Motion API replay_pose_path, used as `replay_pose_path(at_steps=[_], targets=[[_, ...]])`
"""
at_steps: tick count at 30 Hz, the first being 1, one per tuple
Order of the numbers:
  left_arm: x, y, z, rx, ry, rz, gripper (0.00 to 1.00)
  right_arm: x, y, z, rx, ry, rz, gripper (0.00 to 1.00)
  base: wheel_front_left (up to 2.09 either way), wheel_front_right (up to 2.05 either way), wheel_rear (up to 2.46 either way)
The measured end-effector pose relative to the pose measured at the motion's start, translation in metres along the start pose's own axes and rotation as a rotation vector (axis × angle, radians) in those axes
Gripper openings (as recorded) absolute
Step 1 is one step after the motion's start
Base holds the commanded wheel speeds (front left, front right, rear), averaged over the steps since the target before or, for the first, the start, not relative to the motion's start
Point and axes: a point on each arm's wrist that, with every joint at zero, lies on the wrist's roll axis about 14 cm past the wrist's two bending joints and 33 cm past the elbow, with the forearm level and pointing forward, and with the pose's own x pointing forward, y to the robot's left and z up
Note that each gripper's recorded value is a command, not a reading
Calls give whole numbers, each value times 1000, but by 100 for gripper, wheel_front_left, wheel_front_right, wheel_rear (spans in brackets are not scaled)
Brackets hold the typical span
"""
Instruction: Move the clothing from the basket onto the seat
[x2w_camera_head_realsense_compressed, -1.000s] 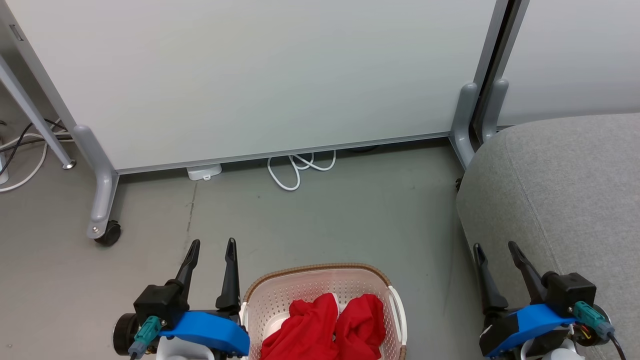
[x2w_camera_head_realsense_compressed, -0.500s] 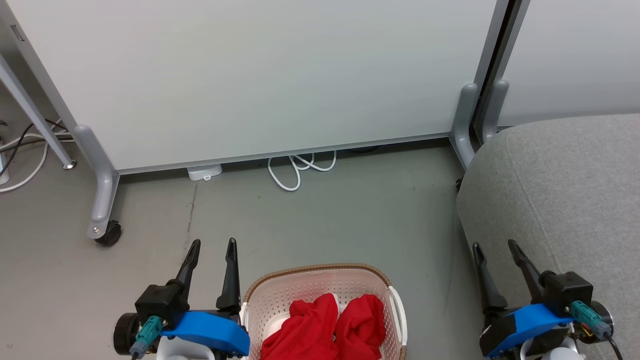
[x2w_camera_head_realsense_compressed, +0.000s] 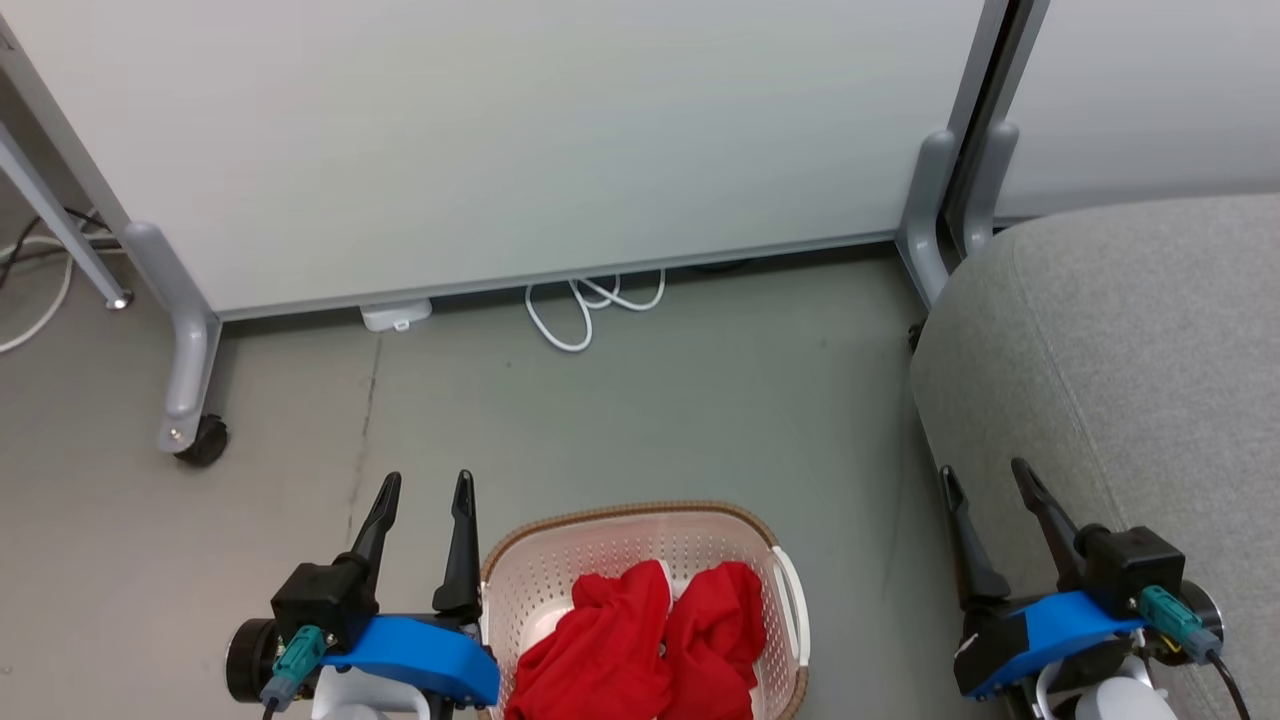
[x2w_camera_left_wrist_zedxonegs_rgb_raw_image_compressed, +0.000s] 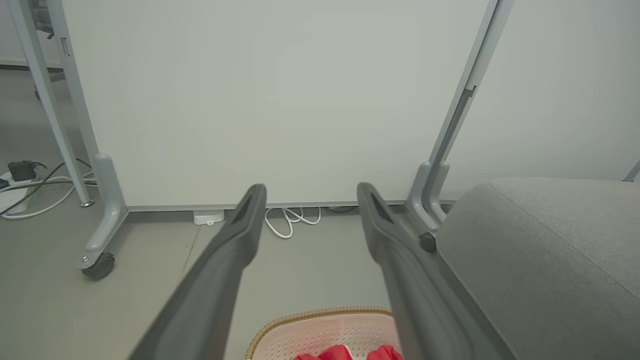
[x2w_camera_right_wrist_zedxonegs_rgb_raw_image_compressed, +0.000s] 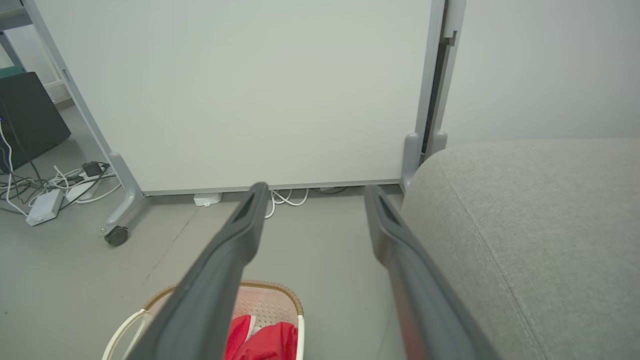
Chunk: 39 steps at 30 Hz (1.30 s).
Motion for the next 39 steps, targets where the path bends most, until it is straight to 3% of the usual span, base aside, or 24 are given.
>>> replay_pose_path(at_steps=[13,30,39], targets=[[42,-2,-64,12,179,-52,100,40,-9,-23,-42,48,1,100,0,0,0],[71,-12,-217,62,581,-197,100,80,-19,-91,-61,164,22,100,0,0,0],[71,-6,-288,100,769,-256,100,76,-33,-124,-51,240,-4,100,0,0,0]])
